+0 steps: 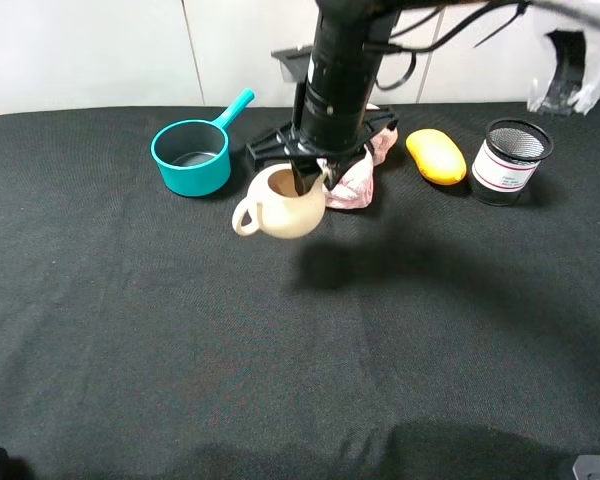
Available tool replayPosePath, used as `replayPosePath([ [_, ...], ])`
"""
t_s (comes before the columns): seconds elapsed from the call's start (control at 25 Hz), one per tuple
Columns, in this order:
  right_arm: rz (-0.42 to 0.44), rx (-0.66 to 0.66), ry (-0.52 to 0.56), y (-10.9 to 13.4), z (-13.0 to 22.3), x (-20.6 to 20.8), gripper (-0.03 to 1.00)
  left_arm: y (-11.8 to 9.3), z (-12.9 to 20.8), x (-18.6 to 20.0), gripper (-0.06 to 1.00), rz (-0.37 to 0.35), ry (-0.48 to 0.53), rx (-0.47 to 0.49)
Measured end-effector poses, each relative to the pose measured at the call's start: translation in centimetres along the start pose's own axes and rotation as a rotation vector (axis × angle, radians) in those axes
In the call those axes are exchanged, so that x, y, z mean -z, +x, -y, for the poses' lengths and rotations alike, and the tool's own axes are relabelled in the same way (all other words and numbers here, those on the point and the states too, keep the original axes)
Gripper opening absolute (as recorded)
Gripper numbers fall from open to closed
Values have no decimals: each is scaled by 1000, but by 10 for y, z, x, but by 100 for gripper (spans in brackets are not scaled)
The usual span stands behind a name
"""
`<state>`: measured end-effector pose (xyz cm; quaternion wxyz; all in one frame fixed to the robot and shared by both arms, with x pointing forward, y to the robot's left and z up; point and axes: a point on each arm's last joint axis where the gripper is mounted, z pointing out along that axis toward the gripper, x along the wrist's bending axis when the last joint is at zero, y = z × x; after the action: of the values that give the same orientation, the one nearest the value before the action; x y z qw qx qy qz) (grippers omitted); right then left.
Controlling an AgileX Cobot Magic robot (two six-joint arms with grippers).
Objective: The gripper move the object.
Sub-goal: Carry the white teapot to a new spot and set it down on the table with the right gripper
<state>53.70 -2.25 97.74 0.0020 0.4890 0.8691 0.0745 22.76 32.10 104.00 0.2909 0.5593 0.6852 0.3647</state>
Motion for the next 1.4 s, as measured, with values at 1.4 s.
replayPosePath([
  [1.4,21,135,-133,5,-28,75,24,0,0,0,90,0,0,0],
])
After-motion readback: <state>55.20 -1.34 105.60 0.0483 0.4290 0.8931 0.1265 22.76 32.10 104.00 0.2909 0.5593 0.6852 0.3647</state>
